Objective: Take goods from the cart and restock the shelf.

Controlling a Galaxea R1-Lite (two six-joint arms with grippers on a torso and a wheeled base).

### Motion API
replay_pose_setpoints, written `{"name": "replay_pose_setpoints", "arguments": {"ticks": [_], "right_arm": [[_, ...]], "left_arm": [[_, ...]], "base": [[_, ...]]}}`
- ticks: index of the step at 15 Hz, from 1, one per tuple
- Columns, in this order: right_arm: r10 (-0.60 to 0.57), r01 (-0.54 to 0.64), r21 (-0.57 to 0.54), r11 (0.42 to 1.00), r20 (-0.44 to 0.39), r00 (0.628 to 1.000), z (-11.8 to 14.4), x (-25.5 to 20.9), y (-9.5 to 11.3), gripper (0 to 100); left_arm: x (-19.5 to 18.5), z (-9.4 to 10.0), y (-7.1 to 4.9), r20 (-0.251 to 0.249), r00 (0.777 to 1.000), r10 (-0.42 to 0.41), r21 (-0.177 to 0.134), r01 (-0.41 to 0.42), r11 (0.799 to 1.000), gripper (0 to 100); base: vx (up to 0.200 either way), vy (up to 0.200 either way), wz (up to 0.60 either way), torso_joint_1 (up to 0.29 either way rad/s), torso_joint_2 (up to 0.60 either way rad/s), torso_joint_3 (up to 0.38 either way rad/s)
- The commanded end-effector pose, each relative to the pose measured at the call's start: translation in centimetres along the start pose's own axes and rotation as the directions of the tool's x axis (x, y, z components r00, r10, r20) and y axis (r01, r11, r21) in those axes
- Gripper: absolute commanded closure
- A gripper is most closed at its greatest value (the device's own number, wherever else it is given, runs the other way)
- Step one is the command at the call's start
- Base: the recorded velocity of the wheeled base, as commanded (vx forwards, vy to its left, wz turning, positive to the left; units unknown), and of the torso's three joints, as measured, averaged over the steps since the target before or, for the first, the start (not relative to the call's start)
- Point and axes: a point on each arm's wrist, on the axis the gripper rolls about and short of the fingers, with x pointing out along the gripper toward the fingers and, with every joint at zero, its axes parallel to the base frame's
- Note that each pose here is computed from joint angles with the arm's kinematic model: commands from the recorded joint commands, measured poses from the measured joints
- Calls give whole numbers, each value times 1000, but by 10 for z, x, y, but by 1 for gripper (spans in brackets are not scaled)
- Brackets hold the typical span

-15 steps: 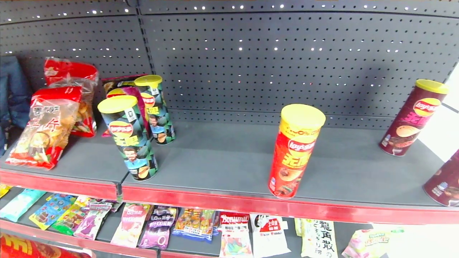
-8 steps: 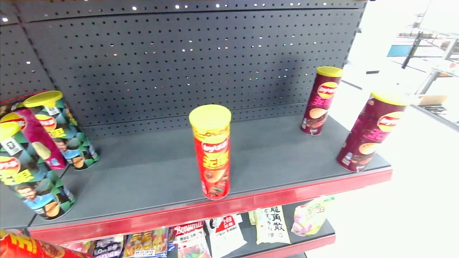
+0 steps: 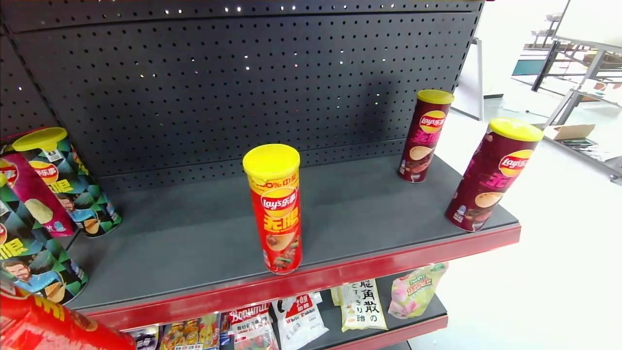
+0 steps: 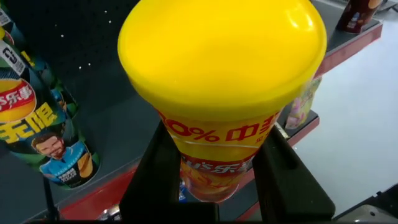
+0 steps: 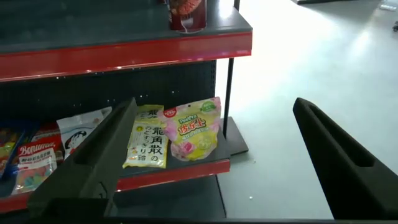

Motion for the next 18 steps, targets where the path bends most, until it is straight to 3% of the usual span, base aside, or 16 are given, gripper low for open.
{"name": "replay_pose_setpoints", "arguments": {"ticks": [1,4,6,12,13,14,18], "right_arm": [[1,-1,0,1000,-1,1000,0,0,0,0],[1,-1,0,1000,-1,1000,0,0,0,0],[1,-1,0,1000,-1,1000,0,0,0,0],[1,-1,0,1000,-1,1000,0,0,0,0],[1,-1,0,1000,-1,1000,0,0,0,0],[1,-1,0,1000,-1,1000,0,0,0,0],[1,-1,0,1000,-1,1000,0,0,0,0]], "left_arm": [[39,12,17,-76,997,-9,-30,7,1000,100],[93,25,39,-73,997,-21,-29,19,999,100],[117,30,47,-74,996,-39,-28,37,999,100],[174,48,38,-104,976,-194,-21,192,981,100],[175,48,38,-105,975,-194,-21,193,981,100],[211,49,41,-105,979,-177,-16,176,984,100],[266,53,53,-111,986,-121,-10,120,993,100]], "base": [[0,0,0,0,0,0],[0,0,0,0,0,0],[0,0,0,0,0,0],[0,0,0,0,0,0],[0,0,0,0,0,0],[0,0,0,0,0,0],[0,0,0,0,0,0]]}}
